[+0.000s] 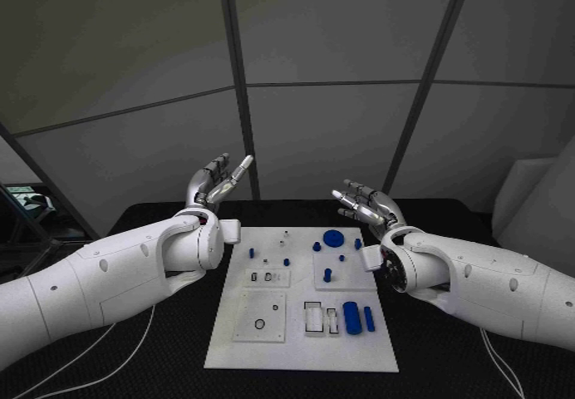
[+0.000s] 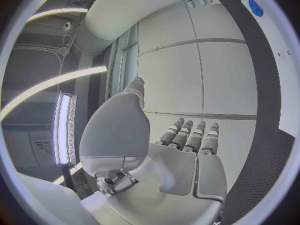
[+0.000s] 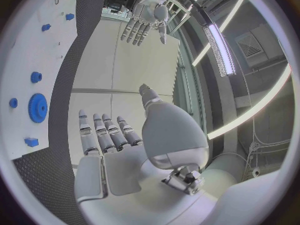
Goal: Assemble the parts on the task board
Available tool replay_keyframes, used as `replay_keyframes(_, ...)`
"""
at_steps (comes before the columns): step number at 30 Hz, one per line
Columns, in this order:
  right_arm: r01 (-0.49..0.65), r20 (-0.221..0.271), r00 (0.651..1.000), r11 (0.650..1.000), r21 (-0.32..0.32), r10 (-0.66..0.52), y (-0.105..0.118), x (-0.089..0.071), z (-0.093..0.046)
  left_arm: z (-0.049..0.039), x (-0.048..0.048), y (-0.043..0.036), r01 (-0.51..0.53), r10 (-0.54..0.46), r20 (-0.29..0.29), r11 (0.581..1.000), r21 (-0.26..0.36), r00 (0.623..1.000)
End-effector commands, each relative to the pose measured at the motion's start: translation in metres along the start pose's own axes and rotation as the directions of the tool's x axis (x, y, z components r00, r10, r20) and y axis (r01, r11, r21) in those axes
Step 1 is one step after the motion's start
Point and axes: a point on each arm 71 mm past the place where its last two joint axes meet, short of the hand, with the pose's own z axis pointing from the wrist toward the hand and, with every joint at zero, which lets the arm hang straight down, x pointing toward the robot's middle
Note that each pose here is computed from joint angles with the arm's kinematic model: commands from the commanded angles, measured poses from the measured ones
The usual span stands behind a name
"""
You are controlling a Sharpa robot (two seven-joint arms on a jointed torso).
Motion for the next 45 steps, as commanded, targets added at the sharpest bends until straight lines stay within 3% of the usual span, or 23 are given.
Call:
replay_keyframes(1,0.055,-0.175,0.983,0.998,0.029,-0.049,-0.002,0.011,0.003,0.0005,0.0032,-0.0029,0.032,-0.031,-0.038,0.999,0.027,0.999)
replay_keyframes(6,0.069,-0.199,0.978,0.997,0.035,-0.061,-0.003,0.011,0.006,0.0005,0.0032,-0.0029,0.032,-0.031,-0.038,0.999,0.027,0.999)
replay_keyframes(7,0.412,-0.112,0.892,0.891,-0.192,-0.437,0.008,-0.007,0.003,-0.0005,-0.0082,-0.0063,-0.027,0.03,-0.068,0.998,0.057,0.997)
replay_keyframes(10,0.494,-0.096,0.846,0.839,-0.227,-0.524,0.013,-0.009,0.003,-0.0012,-0.0092,-0.0058,-0.032,0.036,-0.097,0.999,0.044,0.995)
replay_keyframes(13,0.59,-0.084,0.775,0.765,-0.26,-0.626,0.019,-0.01,0.007,-0.0028,-0.0092,-0.0058,-0.047,0.051,-0.134,0.998,0.037,0.99)
replay_keyframes(15,0.63,-0.08,0.739,0.728,-0.269,-0.669,0.021,-0.01,0.008,-0.0039,-0.0089,-0.0061,-0.054,0.059,-0.149,0.998,0.036,0.987)
replay_keyframes(16,0.665,-0.075,0.705,0.694,-0.277,-0.705,0.024,-0.011,0.01,-0.0051,-0.0095,-0.0067,-0.059,0.064,-0.159,0.998,0.035,0.985)
replay_keyframes(21,0.732,-0.069,0.629,0.62,-0.284,-0.774,0.031,-0.013,0.014,-0.0086,-0.0113,-0.0086,-0.069,0.074,-0.176,0.997,0.035,0.982)
replay_keyframes(29,0.826,-0.124,0.479,0.494,-0.271,-0.869,0.044,-0.013,0.022,-0.0193,-0.0137,-0.0148,-0.071,0.077,-0.212,0.997,0.034,0.974)
replay_keyframes(30,0.842,-0.131,0.448,0.467,-0.27,-0.884,0.045,-0.012,0.022,-0.0212,-0.0135,-0.0159,-0.07,0.075,-0.218,0.997,0.033,0.973)
replay_keyframes(38,0.914,-0.135,0.27,0.297,-0.276,-0.953,0.055,-0.003,0.024,-0.0368,-0.0036,-0.0235,-0.048,0.055,-0.262,0.998,0.034,0.964)
replay_keyframes(45,0.936,-0.158,0.197,0.234,-0.262,-0.968,0.056,0.002,0.028,-0.0447,0.0057,-0.0263,-0.033,0.042,-0.286,0.999,0.035,0.957)
